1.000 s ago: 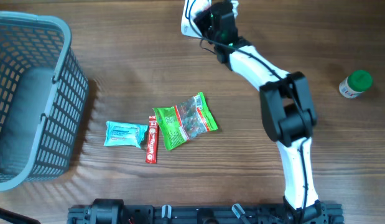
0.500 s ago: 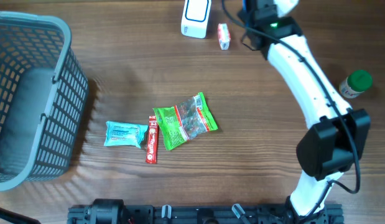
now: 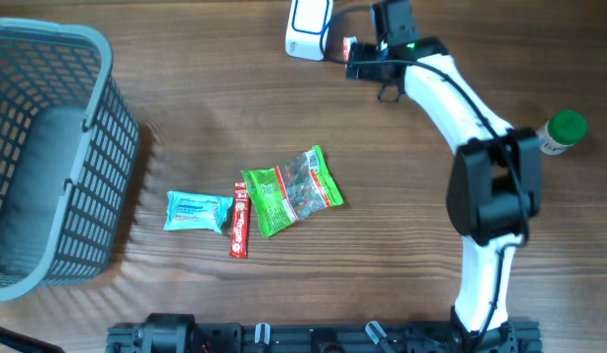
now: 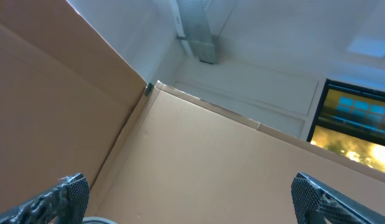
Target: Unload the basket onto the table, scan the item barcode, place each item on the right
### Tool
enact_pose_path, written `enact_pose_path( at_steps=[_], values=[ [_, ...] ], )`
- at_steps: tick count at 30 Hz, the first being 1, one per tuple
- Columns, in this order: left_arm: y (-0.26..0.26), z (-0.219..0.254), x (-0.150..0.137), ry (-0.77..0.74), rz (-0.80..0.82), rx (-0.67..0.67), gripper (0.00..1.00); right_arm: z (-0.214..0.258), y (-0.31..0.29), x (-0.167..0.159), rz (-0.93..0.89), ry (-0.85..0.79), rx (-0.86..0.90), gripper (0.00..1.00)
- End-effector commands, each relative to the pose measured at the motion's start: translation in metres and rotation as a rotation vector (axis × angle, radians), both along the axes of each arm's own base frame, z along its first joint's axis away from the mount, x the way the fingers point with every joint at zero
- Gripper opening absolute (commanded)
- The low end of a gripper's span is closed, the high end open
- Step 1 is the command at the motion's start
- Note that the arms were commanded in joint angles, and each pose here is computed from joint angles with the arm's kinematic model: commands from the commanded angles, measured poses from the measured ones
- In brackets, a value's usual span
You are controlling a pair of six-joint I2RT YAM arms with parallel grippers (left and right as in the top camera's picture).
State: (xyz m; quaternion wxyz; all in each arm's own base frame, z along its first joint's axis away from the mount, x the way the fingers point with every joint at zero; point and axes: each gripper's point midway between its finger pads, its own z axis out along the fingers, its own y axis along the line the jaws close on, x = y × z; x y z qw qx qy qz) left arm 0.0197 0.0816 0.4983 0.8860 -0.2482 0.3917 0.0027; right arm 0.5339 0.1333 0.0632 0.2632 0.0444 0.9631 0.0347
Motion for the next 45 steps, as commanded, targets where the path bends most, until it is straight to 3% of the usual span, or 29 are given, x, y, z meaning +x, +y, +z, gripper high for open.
enact_pose_path(
  at_steps=[1,7,20,26,28,29,32,34,41,45],
  values=[
    [0.002,-0.003,0.0,0.007,0.011,-0.009,1.0,-0.024,0.015,0.001,0.099,0.018,0.008,1.0],
    [0.001,-0.008,0.003,0.033,0.011,-0.008,1.0,-0.01,0.043,0.016,0.197,-0.099,-0.038,1.0],
    [0.001,-0.009,0.004,0.038,0.011,-0.008,1.0,-0.025,0.046,0.047,0.111,-0.225,-0.057,1.0],
    [0.001,-0.009,0.005,0.039,0.011,-0.008,1.0,-0.045,0.045,0.046,0.108,-0.198,-0.062,1.0],
    [0.001,-0.009,0.005,0.039,0.011,-0.008,1.0,-0.051,0.044,0.046,0.101,-0.191,-0.058,0.91],
    [0.001,-0.009,0.005,0.039,0.011,-0.008,1.0,-0.051,0.044,0.046,0.097,-0.191,-0.056,0.81],
    [0.001,-0.01,0.005,0.044,0.011,-0.008,1.0,-0.05,0.044,0.047,0.096,-0.196,-0.054,0.27],
    [0.001,-0.01,0.006,0.046,0.011,-0.007,1.0,-0.044,0.044,0.049,0.083,-0.197,-0.051,0.05],
    [0.001,-0.01,0.005,0.045,0.011,-0.008,1.0,0.002,0.017,0.039,-0.046,-0.181,-0.082,0.04],
    [0.001,-0.01,0.005,0.043,0.009,-0.01,1.0,0.037,-0.051,0.001,-0.354,-0.109,-0.18,0.04]
  ],
)
